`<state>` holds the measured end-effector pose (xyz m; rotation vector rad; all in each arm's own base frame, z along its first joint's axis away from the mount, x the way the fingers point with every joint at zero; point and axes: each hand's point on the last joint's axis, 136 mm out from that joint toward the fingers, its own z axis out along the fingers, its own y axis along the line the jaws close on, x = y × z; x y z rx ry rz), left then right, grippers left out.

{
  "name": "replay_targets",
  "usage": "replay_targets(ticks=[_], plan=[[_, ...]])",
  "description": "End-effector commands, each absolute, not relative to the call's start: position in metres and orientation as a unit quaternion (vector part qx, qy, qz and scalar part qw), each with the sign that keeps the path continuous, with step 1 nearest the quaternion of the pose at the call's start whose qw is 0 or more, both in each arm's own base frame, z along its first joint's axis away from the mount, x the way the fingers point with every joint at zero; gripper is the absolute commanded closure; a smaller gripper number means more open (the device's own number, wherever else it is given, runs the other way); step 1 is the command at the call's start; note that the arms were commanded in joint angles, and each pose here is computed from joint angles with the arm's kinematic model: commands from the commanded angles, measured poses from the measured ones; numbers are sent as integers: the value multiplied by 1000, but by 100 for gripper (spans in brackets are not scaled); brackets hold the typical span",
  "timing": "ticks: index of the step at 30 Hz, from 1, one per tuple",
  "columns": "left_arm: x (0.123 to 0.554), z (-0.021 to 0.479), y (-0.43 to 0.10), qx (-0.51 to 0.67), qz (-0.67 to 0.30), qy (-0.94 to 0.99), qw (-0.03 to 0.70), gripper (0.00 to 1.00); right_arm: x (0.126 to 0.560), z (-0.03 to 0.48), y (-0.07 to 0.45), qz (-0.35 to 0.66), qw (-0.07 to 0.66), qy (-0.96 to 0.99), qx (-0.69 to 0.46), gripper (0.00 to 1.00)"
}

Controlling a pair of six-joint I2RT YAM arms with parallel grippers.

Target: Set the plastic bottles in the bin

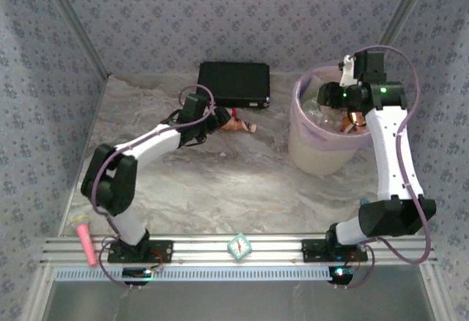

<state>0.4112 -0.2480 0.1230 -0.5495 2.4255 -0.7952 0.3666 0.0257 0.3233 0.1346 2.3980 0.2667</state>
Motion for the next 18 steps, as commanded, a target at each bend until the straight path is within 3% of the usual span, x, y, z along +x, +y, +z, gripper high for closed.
replay_targets(ticks=[1,7,15,18], plan=[[431,126,-247,-240,-292,884,274,4,347,361,6,88,397,910,79,47],[454,100,-249,-339,-301,852,261,2,329,387,10,100,437,891,68,46],[463,78,-257,-385,-309,834,245,3,301,400,19,122,453,881,55,46],[464,75,-251,-406,-294,821,274,6,296,401,21,129,457,878,55,46]])
